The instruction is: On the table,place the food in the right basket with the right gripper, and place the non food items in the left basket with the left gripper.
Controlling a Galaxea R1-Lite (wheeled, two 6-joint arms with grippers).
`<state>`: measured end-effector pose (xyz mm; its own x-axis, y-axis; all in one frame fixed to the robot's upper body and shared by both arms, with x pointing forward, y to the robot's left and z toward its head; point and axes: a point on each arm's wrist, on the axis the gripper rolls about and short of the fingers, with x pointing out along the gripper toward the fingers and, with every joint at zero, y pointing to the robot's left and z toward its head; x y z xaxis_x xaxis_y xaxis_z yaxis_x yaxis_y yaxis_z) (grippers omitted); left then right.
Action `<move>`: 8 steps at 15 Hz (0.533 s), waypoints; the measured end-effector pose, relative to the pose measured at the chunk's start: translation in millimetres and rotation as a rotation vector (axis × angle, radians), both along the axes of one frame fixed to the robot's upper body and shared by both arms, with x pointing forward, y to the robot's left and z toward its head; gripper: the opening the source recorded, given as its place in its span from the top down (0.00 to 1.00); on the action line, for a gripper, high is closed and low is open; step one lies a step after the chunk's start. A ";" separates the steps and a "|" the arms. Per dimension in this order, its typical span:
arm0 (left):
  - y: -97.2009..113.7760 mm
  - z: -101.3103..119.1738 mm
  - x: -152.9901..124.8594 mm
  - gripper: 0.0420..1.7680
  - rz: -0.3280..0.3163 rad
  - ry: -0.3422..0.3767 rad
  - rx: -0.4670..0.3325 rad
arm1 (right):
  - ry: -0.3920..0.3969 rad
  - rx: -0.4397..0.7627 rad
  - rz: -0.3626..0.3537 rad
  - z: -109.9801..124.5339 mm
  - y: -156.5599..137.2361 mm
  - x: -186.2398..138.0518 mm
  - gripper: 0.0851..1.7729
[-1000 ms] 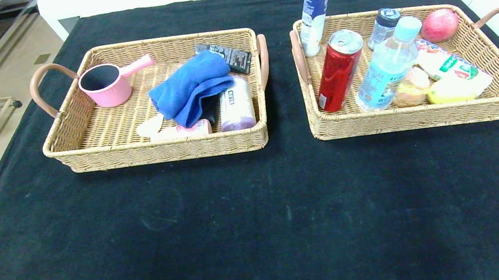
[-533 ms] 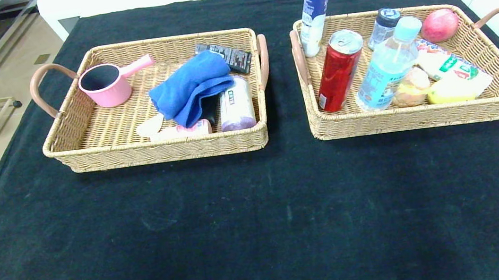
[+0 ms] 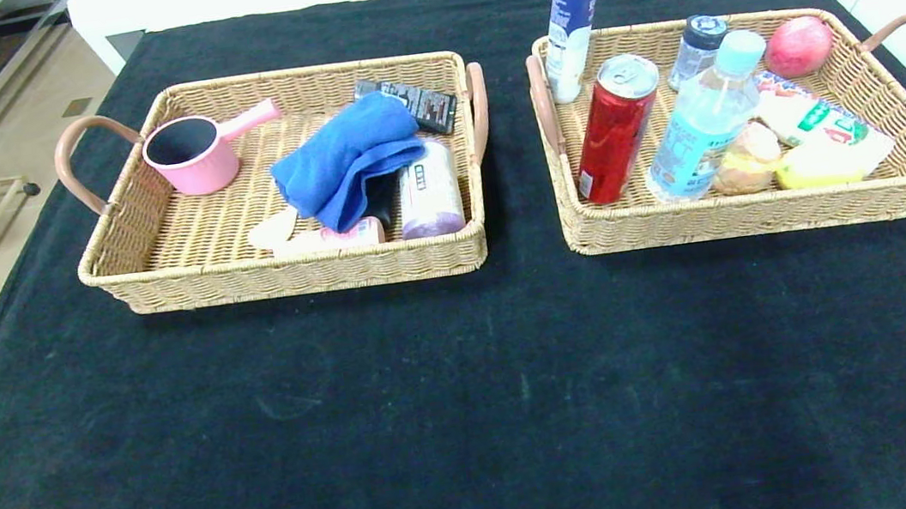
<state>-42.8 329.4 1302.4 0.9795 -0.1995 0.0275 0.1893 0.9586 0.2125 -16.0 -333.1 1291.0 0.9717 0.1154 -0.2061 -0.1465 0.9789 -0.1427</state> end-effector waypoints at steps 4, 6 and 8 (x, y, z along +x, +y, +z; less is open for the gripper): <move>0.2 -10.1 -0.8 0.03 0.012 0.009 -0.090 | -0.099 -0.001 0.008 -18.4 -0.8 7.6 0.04; 0.4 -14.6 3.1 0.03 0.020 0.028 -0.092 | -0.146 0.005 -0.013 -25.9 -1.3 14.6 0.04; 0.7 -17.3 8.6 0.03 0.033 0.030 -0.094 | -0.193 0.006 -0.023 -30.3 -1.6 22.8 0.04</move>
<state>-34.2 330.0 1285.1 0.9861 -0.1654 0.0157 0.1625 0.9799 0.1157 6.8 -334.7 1260.7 0.9955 0.0935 -0.0153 -0.0947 0.9825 -0.1604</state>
